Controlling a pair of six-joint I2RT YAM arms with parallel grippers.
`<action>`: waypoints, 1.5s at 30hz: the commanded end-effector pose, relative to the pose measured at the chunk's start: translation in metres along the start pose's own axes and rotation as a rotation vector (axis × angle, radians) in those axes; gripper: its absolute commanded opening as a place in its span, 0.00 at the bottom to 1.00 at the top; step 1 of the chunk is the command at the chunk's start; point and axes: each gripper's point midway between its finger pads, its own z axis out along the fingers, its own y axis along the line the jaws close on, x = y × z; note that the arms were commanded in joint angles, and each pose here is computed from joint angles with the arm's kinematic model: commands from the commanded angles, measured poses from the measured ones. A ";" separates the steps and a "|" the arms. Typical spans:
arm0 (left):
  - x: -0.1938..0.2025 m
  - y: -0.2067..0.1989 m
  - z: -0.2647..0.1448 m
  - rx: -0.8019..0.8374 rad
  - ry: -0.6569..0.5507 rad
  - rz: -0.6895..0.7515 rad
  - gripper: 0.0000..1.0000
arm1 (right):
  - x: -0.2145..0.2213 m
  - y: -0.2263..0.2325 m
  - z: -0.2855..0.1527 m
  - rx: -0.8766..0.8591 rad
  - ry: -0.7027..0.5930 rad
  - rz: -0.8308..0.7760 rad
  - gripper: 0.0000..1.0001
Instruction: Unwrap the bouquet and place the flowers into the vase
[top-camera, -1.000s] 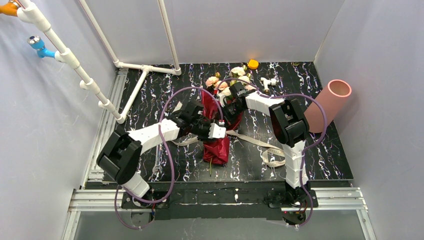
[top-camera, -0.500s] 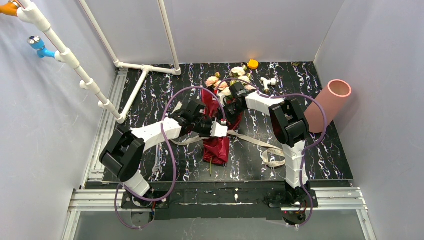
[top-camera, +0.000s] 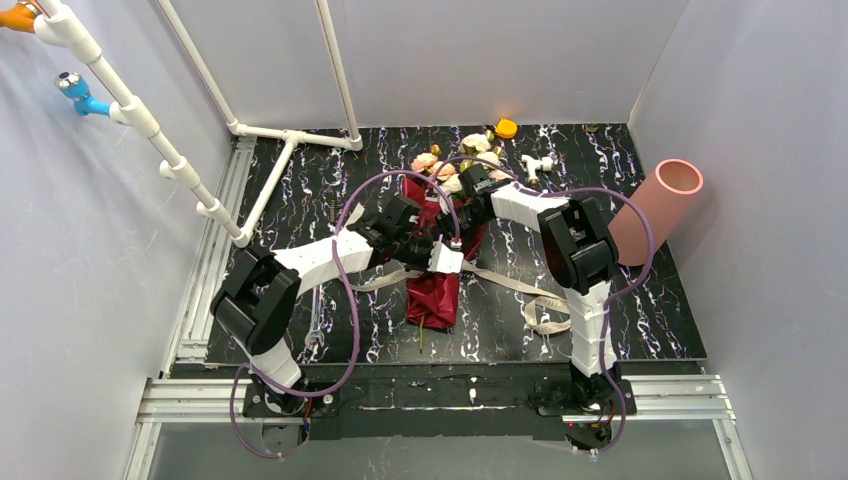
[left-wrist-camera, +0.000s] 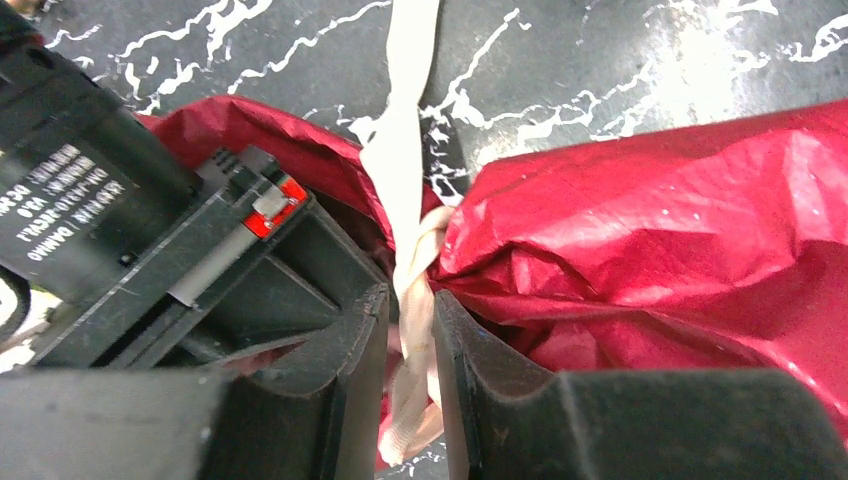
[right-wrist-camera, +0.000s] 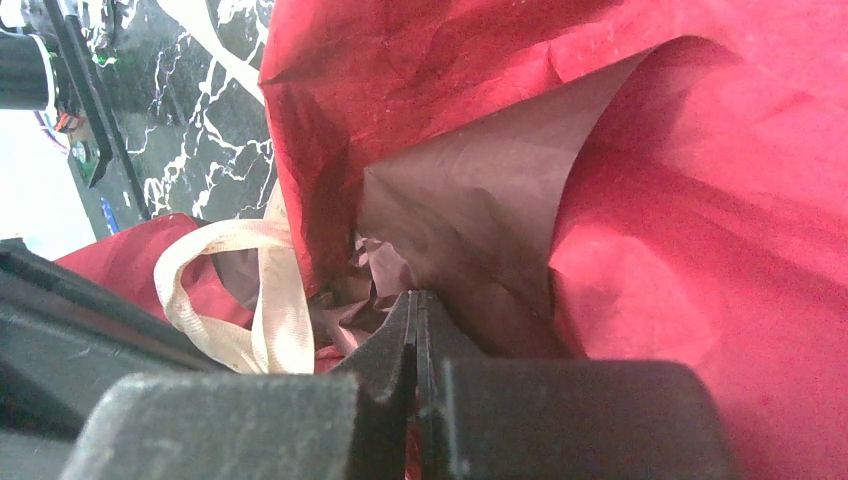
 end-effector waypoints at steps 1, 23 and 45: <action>-0.004 -0.008 -0.004 0.049 -0.003 0.020 0.22 | 0.036 -0.023 0.007 0.092 0.103 0.034 0.01; 0.002 0.019 -0.037 -0.090 0.001 -0.123 0.00 | 0.043 -0.029 0.005 0.109 0.117 0.023 0.01; 0.046 0.083 -0.103 -0.439 -0.042 -0.673 0.11 | 0.043 -0.028 0.002 0.117 0.115 0.011 0.01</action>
